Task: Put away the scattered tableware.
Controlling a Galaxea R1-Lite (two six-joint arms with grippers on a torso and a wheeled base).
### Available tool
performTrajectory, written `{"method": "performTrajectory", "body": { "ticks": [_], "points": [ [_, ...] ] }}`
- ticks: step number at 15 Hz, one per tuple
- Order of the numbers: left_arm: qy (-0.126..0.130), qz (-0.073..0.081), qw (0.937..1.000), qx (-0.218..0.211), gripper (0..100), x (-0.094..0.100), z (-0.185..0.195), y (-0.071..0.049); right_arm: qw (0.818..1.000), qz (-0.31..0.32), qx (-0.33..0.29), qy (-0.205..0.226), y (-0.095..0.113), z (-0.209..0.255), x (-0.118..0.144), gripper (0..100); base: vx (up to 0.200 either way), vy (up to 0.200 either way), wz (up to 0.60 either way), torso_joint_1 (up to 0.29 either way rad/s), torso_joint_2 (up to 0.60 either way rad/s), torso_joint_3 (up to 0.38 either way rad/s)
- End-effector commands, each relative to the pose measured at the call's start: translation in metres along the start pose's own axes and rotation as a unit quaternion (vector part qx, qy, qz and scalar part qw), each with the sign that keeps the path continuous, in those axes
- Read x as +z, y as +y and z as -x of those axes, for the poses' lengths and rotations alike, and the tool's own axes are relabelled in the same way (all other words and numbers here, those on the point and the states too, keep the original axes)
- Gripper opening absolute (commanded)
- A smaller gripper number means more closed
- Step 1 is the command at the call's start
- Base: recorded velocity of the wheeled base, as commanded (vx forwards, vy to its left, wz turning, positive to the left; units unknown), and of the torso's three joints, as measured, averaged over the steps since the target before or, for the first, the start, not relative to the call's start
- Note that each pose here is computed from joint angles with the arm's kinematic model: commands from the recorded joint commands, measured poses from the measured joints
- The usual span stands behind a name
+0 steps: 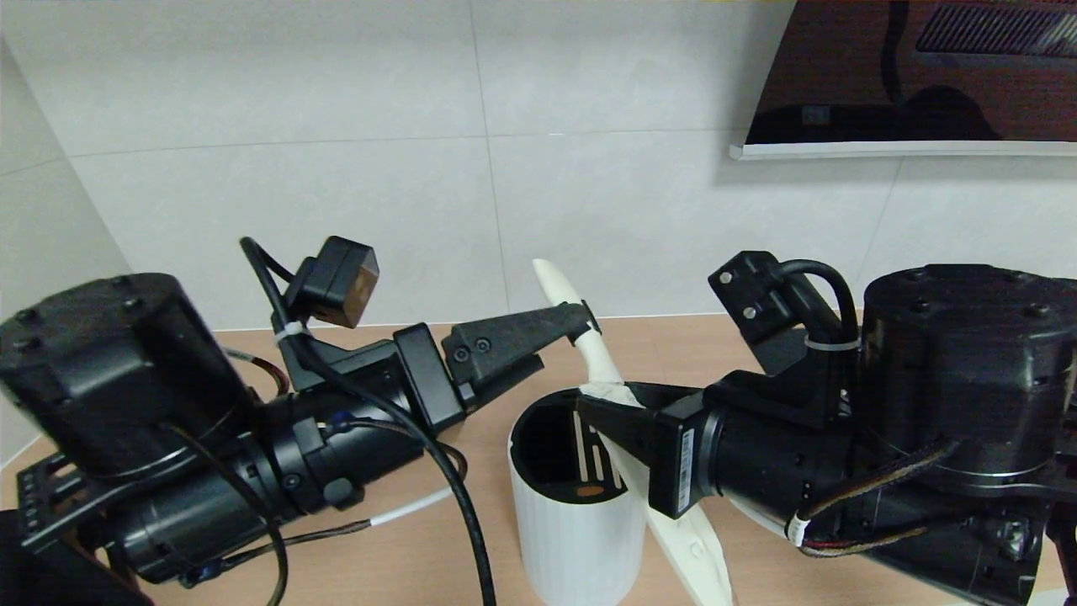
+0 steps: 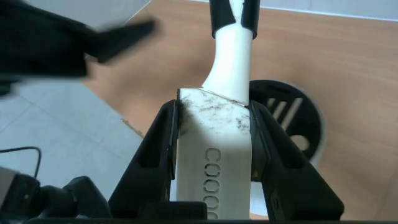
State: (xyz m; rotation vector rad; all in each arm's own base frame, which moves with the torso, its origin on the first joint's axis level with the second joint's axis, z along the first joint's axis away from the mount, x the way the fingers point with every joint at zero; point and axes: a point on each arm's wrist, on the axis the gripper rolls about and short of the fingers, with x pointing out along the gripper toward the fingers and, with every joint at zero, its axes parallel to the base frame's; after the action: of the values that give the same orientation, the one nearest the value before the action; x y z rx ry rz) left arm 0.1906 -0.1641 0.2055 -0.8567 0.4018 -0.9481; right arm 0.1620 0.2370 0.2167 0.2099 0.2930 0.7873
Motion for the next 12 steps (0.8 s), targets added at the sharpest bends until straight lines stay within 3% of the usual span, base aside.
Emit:
{"method": "performTrajectory", "body": {
  "ticks": [1,4,9,12],
  "points": [
    [0.020,0.009,0.9996,0.018,100,-0.010,-0.010,0.012,1.000,0.002,0.000,0.010,0.001,-0.004,-0.005,0,0.000,0.000,0.00,0.000,0.00,0.000],
    [0.021,0.012,0.9991,0.034,100,-0.013,-0.018,0.020,1.000,0.004,0.006,0.015,0.004,-0.004,-0.008,0,0.000,0.000,0.00,0.000,0.00,0.000],
    [-0.019,0.004,0.9993,0.033,100,-0.011,-0.029,0.026,1.000,0.007,0.013,0.021,0.009,-0.004,-0.012,0,0.000,0.000,0.00,0.000,0.00,0.000],
    [-0.023,0.002,0.9993,0.030,100,-0.012,-0.028,0.026,1.000,0.007,0.012,0.025,0.009,-0.006,-0.014,0,0.000,0.000,0.00,0.000,0.00,0.000]
  ]
}}
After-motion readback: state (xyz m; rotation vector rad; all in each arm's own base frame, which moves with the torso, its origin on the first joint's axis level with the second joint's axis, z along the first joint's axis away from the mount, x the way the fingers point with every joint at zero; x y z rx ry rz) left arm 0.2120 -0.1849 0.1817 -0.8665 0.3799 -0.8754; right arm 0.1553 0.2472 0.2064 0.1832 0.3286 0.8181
